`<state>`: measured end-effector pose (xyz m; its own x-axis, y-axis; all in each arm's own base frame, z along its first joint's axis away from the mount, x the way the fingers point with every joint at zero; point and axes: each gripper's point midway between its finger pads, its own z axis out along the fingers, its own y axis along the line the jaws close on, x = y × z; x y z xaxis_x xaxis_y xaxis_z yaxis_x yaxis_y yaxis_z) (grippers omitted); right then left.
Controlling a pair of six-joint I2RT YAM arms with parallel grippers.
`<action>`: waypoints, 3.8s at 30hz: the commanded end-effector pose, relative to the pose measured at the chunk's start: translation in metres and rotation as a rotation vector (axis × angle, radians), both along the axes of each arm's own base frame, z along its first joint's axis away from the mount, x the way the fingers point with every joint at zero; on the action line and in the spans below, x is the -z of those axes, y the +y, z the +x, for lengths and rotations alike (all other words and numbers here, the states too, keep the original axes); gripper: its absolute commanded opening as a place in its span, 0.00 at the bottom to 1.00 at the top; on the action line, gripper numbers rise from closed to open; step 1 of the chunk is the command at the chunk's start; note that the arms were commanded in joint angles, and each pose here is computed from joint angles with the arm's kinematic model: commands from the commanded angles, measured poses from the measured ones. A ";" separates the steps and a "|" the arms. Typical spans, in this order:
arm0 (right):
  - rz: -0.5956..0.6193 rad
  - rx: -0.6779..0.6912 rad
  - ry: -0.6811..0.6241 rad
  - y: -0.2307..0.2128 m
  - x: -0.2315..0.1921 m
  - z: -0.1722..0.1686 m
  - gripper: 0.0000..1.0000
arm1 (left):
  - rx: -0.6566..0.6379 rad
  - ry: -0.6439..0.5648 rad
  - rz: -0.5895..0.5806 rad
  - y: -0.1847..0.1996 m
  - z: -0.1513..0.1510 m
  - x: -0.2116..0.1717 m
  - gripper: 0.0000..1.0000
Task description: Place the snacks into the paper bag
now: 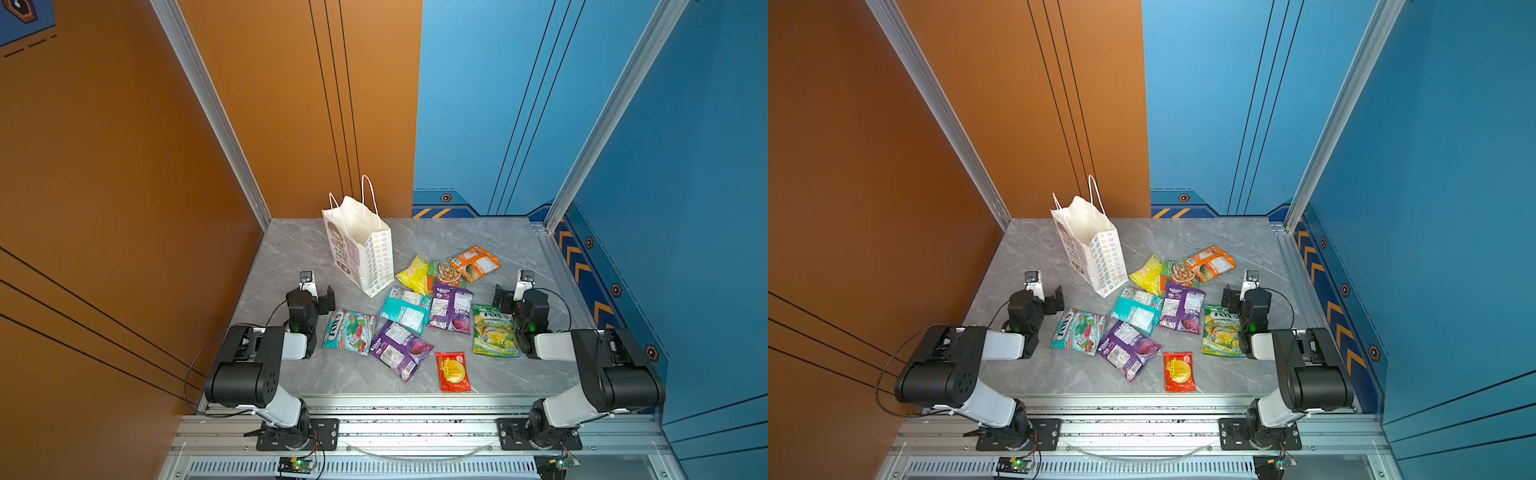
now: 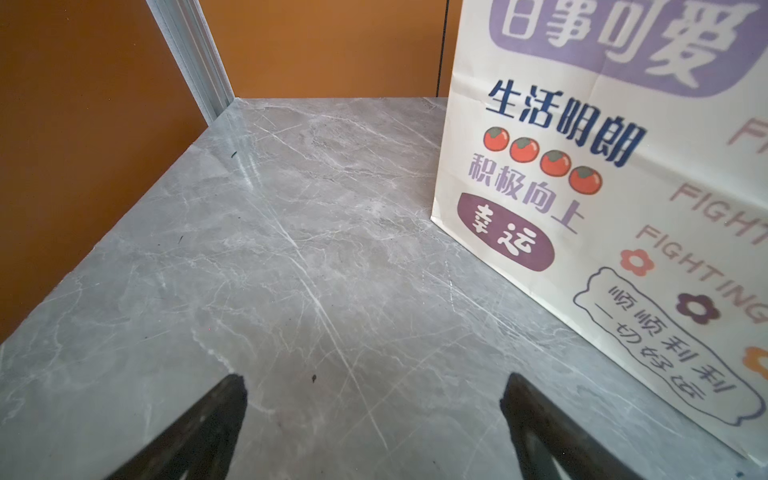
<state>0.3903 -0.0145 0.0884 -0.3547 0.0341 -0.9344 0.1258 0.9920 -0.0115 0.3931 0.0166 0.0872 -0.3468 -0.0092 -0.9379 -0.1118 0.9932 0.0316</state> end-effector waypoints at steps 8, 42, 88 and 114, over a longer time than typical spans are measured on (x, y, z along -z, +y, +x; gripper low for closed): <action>0.006 0.003 0.000 -0.001 -0.003 0.004 1.00 | 0.021 0.000 0.016 -0.005 0.003 -0.002 0.98; -0.012 0.039 -0.002 -0.004 -0.007 0.002 1.00 | 0.019 -0.063 0.082 -0.014 -0.008 -0.009 0.98; 0.216 -0.091 0.309 0.109 -0.109 0.003 0.97 | 0.185 0.253 -0.548 -0.123 -0.012 -0.225 0.91; 0.224 -0.130 0.343 0.115 -0.100 0.004 0.96 | 0.106 0.413 -0.429 -0.116 0.049 -0.195 0.70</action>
